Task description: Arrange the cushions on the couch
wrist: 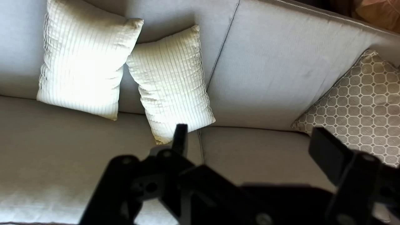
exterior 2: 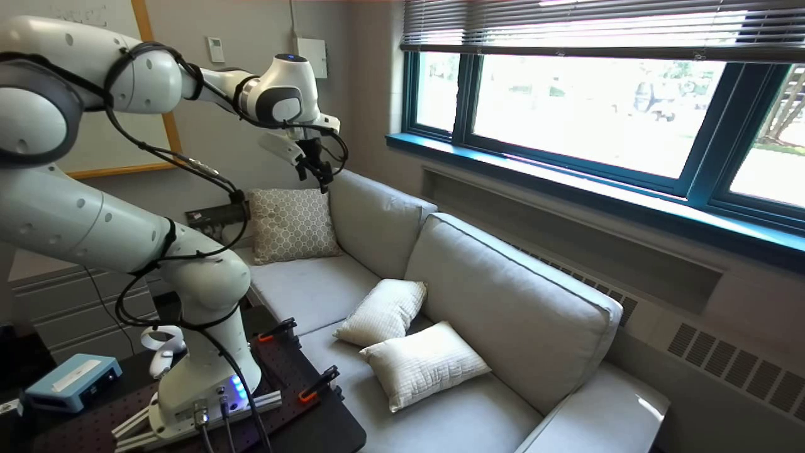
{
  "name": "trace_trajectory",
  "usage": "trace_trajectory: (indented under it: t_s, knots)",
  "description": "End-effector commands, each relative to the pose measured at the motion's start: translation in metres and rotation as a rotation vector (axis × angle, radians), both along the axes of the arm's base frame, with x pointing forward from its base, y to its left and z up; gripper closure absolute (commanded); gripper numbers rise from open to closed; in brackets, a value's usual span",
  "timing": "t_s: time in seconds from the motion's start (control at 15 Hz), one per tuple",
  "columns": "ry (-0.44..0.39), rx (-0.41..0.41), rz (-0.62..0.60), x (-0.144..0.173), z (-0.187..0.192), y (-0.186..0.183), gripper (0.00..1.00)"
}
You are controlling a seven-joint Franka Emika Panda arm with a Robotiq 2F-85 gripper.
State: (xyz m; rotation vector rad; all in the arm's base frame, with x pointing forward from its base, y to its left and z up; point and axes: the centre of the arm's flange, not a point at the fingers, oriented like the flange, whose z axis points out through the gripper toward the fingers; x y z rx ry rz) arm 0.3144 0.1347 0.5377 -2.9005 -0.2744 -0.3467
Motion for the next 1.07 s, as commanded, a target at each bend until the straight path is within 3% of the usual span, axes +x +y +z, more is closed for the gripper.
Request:
trace_trajectory:
  t_s: [0.0, 0.4, 0.53, 0.8, 1.0]
  knots:
    - [0.000, 0.000, 0.000, 0.000, 0.000, 0.000, 0.00]
    - [0.000, 0.000, 0.000, 0.000, 0.000, 0.000, 0.00]
    - [-0.007, -0.012, -0.018, 0.014, -0.002, 0.013, 0.00]
    - [-0.065, -0.032, -0.072, 0.062, -0.020, 0.040, 0.00]
    - [-0.121, -0.045, -0.191, 0.116, -0.046, 0.036, 0.00]
